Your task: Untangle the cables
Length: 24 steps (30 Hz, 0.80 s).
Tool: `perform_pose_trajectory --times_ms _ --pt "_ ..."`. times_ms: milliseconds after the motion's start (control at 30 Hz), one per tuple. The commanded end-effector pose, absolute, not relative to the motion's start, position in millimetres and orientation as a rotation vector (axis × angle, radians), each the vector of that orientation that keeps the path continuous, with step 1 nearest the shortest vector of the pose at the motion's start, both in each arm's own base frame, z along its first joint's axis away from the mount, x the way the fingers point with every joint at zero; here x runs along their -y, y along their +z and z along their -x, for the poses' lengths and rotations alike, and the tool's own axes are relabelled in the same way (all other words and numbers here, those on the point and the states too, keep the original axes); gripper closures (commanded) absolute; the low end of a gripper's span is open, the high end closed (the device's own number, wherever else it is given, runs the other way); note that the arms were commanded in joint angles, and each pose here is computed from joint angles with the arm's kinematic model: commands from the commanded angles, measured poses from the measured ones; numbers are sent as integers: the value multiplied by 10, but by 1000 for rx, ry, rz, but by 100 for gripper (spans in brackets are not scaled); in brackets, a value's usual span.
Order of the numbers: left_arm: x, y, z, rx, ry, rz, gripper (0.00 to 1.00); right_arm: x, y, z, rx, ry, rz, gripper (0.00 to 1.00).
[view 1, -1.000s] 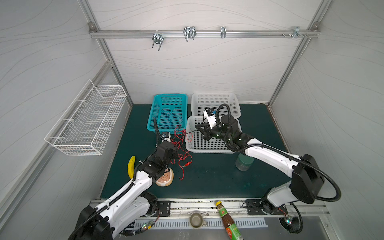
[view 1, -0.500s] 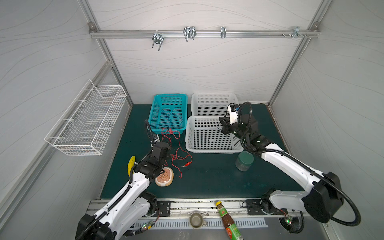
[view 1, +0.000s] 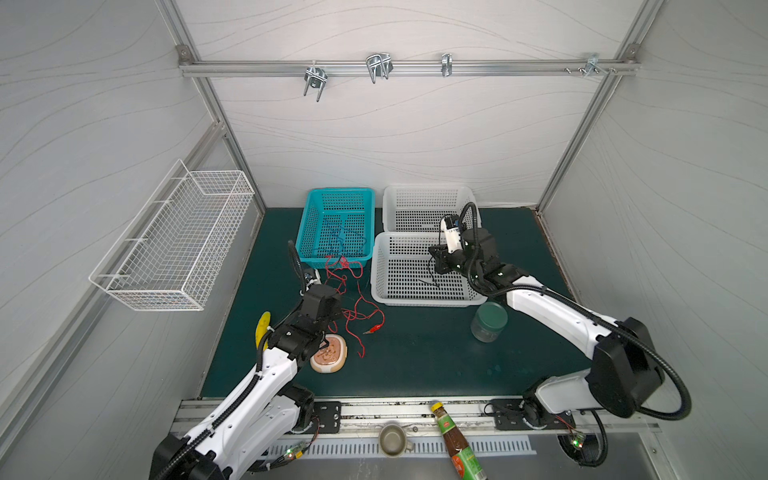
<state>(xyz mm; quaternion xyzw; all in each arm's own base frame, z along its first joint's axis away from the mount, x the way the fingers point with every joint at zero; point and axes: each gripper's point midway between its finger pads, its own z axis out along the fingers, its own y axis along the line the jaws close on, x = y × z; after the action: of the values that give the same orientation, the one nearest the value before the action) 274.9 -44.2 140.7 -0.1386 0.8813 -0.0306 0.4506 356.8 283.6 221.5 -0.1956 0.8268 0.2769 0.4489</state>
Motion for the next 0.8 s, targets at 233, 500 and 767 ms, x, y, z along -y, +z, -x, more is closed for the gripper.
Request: perform_pose_trajectory --times_ms 233,500,767 --pt "513 1579 -2832 -2101 -154 346 100 -3619 2001 -3418 -2110 872 714 99" --pt "501 1590 -2815 -2096 -153 347 100 -4062 1782 -3388 -2150 1016 772 99" --pt "481 1603 -2791 -2083 -151 347 100 -3724 1455 -3638 -2265 876 590 93"
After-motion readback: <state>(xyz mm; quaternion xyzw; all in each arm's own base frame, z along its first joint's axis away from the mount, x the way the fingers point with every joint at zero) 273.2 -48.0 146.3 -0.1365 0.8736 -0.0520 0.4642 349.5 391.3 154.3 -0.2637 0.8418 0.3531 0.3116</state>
